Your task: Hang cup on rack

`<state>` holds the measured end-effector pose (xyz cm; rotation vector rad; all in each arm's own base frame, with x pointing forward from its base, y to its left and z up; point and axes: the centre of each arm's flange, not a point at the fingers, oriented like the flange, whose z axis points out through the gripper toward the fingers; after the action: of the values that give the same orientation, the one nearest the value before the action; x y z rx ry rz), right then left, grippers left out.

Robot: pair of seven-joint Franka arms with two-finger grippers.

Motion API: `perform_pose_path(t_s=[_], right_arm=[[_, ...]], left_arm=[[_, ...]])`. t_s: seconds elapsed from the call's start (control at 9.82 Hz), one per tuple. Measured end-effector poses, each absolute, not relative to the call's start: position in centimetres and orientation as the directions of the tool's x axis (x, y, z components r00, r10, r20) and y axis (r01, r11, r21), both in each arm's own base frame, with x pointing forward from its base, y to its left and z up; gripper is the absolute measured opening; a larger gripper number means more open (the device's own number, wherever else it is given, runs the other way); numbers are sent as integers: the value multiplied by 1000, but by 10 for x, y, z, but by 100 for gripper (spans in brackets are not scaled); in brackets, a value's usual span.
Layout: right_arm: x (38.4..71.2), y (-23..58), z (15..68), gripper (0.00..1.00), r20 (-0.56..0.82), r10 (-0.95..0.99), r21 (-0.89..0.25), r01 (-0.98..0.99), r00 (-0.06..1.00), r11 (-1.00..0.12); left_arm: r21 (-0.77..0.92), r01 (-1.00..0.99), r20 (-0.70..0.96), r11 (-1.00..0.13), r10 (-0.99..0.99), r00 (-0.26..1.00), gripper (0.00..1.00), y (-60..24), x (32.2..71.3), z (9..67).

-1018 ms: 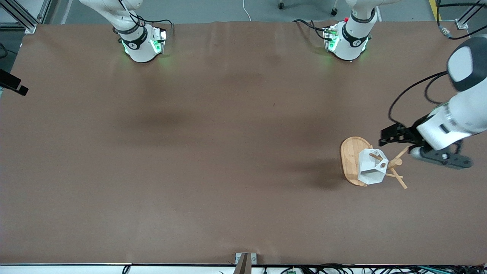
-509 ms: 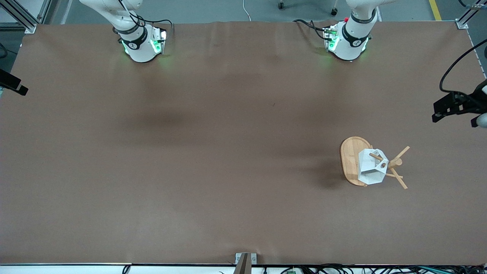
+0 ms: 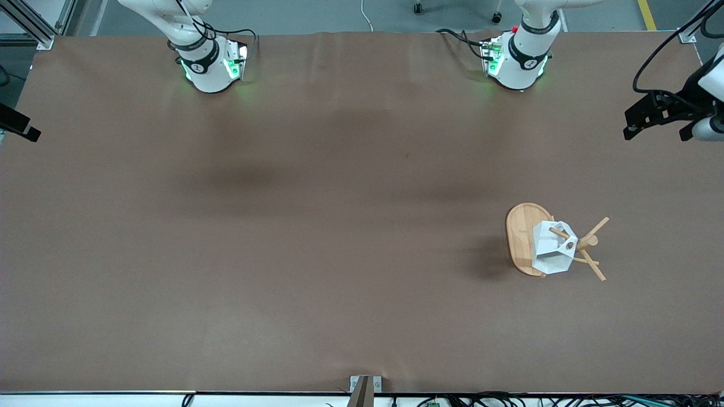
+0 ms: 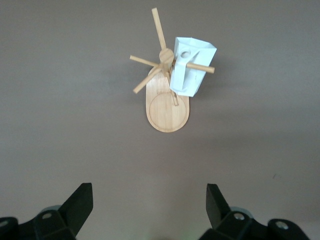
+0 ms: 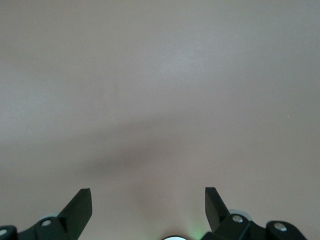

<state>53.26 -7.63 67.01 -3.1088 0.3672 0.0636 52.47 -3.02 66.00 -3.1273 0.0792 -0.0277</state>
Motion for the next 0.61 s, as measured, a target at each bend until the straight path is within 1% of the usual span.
perform_pose_path(t_s=[0.2,0.61], right_arm=[[533,-77,670,100,-42,-234,-6,-234,971,-972],[532,-77,670,100,-42,-234,-6,-235,971,-972]], left_arm=[[-13,-70,22,-997,-71,997,100,-40,514,664],[-17,-111,19,-994,-111,994,100,-61,511,663]])
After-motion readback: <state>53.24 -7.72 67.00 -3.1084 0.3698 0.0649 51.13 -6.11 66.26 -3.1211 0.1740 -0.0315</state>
